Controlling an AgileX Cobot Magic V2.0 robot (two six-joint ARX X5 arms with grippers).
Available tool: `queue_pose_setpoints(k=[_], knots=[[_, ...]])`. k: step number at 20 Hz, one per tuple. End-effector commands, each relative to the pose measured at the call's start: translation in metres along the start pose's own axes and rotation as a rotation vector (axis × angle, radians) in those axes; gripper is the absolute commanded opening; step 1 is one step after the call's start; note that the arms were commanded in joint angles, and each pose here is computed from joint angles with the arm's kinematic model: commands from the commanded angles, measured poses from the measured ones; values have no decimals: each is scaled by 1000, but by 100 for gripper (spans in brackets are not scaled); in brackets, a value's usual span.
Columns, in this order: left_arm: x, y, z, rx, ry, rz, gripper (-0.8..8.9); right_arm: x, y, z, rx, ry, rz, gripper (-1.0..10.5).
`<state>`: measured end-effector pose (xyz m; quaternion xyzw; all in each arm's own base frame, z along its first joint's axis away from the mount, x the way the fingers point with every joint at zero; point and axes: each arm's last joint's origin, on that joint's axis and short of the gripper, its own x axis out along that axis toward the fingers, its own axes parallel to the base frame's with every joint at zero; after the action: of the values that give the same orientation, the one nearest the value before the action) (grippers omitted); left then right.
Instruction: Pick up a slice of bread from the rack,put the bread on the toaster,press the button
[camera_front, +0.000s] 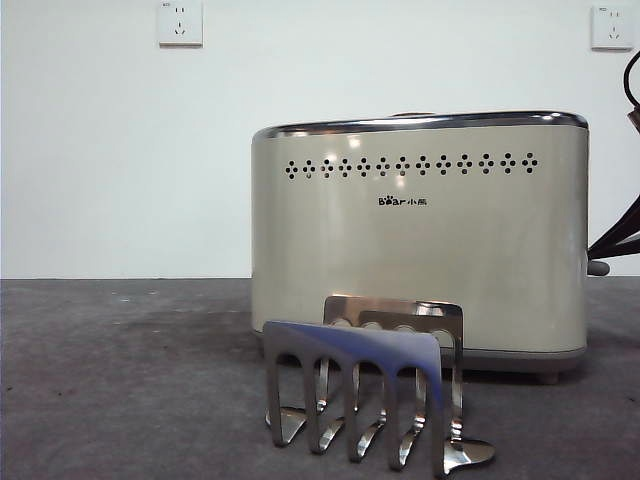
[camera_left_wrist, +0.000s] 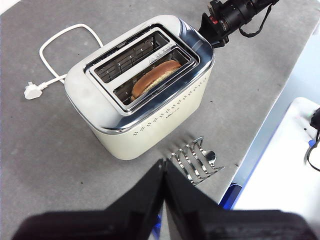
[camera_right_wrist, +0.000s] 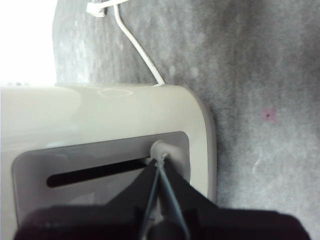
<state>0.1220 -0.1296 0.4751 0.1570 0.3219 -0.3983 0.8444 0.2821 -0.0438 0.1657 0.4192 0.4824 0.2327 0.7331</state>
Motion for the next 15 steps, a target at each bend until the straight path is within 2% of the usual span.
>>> queue_pose_setpoints(k=[1,8,15], knots=[[1,1,-1,-9,3,2,-8,8,-16,-10,62,41,-61,-7],[1,1,-1,-14,3,2,-8,-6,6,-10,-28,-17,-30,-7],[1,1,-1,-13,3,2,-8,-30,43,-17,-164,-88,52,-7]])
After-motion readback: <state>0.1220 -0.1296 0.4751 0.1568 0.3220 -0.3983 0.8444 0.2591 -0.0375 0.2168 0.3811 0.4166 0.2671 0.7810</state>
